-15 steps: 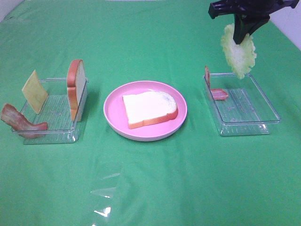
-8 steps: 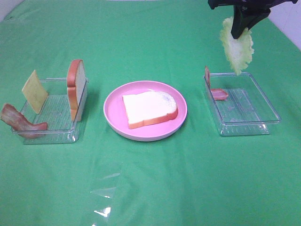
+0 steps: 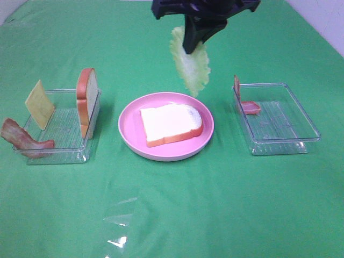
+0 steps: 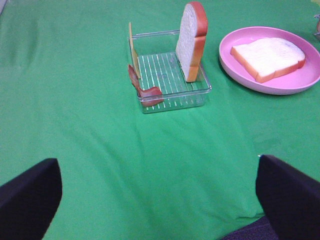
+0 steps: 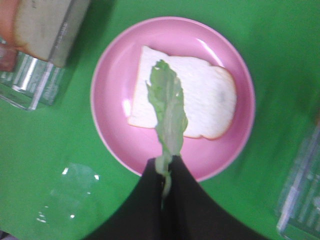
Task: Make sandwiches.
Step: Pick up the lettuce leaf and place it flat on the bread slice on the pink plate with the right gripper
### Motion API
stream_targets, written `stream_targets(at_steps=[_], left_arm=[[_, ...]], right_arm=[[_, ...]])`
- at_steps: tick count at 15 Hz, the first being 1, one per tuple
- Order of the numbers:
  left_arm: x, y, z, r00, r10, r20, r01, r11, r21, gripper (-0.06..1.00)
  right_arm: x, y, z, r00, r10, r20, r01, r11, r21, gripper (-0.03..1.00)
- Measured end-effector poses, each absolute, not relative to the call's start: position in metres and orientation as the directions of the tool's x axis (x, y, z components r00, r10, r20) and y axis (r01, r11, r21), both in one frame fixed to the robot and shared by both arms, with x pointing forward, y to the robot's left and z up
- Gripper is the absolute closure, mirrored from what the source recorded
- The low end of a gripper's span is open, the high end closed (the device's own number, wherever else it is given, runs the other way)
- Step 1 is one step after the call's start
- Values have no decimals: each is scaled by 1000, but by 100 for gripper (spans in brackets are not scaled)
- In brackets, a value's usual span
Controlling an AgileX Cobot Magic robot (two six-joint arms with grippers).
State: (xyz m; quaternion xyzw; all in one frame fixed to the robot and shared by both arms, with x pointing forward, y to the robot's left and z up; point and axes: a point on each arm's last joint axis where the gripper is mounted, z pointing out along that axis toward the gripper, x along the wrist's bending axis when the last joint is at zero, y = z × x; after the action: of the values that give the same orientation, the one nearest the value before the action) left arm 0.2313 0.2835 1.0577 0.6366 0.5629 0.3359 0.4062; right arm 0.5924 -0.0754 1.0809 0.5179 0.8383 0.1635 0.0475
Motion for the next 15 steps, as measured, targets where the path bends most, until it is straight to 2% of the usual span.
stream_targets(at_steps=[3,6,8,15], left_arm=[[231,284,1058,141,990,-30,444,-36,895,-3],[231,284,1058,141,990,-30,444,-36,895,-3],[231,284,1058,141,990,-30,444,-36,895,-3],[231,284,1058,141,990,-30,444,-36,895,-3]], right_arm=[[598,-37,1049,-482,849,218,851,394,348,95],[609,-20,1021,-463,830,312,869,356,345,95],[613,-16,1004,-463,827,318,873,366,322,95],[621,-17,985,-481,840,251,860,397,320,95]])
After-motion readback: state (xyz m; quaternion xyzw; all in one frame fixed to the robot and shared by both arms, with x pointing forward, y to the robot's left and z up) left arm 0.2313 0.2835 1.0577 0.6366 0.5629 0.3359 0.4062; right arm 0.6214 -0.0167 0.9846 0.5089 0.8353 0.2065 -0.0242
